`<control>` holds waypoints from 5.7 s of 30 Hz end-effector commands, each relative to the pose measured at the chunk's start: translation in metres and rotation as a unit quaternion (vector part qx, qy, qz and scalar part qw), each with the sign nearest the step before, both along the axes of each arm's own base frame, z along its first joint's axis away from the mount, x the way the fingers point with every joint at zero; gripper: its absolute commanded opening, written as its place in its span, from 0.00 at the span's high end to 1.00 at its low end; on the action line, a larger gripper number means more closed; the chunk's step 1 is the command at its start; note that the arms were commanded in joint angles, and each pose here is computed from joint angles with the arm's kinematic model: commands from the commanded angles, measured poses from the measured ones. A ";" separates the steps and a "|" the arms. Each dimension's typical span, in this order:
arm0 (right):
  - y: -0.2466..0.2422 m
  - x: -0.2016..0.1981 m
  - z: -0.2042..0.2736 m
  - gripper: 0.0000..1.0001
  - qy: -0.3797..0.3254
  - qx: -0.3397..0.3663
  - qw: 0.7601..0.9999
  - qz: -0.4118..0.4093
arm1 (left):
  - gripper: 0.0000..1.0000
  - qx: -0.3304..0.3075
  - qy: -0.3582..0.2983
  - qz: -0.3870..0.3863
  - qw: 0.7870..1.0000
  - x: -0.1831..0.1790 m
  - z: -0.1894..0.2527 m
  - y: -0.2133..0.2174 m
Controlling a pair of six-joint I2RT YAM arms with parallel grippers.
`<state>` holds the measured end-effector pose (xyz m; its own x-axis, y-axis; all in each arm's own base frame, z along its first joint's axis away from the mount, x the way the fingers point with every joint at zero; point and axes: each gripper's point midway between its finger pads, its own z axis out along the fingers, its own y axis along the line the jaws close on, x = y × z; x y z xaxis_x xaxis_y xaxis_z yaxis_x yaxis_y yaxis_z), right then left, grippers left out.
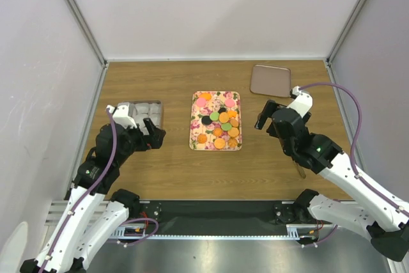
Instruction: Pack the cookies
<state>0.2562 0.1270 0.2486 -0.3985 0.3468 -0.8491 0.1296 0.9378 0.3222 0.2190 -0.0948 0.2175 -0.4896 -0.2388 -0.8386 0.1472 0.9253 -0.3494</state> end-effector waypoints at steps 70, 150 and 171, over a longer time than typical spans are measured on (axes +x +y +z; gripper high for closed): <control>-0.206 0.030 -0.204 0.25 0.250 0.309 0.717 -0.573 | 0.00 -0.006 -0.021 -0.010 1.000 0.000 0.008 -0.003; 0.265 -0.010 0.246 1.00 -0.190 0.448 0.712 0.507 | 0.04 -0.391 -0.052 -0.355 0.848 -0.025 0.193 -0.122; 0.259 -0.010 0.229 1.00 -0.195 0.447 0.728 0.481 | 0.33 -0.381 -0.063 -0.333 0.860 -0.017 0.192 -0.120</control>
